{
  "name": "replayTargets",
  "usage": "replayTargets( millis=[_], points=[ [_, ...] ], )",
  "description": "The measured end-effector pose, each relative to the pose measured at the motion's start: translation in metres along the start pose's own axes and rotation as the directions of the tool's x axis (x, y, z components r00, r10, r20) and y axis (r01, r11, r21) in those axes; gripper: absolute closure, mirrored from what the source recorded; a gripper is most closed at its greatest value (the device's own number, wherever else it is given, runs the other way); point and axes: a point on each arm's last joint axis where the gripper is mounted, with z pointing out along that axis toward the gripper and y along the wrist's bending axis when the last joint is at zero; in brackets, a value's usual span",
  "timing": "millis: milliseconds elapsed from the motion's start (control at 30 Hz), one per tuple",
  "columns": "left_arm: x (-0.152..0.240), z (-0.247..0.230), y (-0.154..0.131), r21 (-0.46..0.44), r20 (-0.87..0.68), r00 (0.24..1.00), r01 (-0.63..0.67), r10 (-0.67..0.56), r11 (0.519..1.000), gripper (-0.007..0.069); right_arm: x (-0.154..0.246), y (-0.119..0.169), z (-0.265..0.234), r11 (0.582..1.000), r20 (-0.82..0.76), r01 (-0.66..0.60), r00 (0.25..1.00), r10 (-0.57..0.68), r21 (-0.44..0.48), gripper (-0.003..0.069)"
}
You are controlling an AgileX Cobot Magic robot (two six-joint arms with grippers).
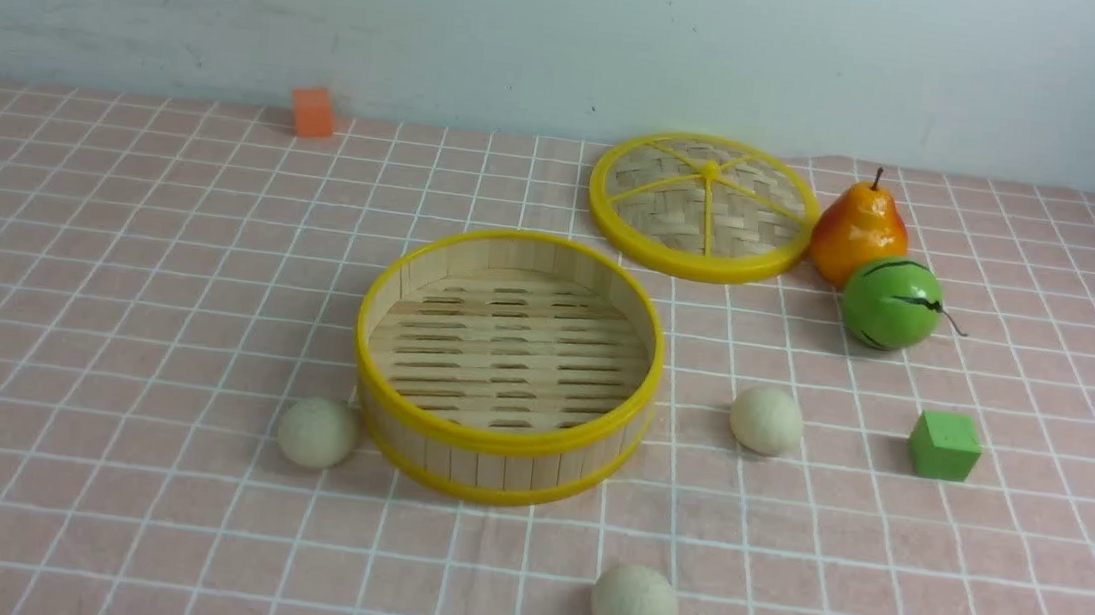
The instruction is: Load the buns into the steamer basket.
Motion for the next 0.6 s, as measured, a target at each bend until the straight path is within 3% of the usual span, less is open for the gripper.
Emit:
replayTargets(
  millis=[600],
  points=[
    [0.0003, 0.0, 0.0001, -0.001, -0.003, 1.0, 0.0, 0.0, 1.0, 0.0387, 0.0, 0.0, 0.0, 1.0, 0.0, 0.0, 1.0, 0.0, 0.0, 0.0533]
  ],
)
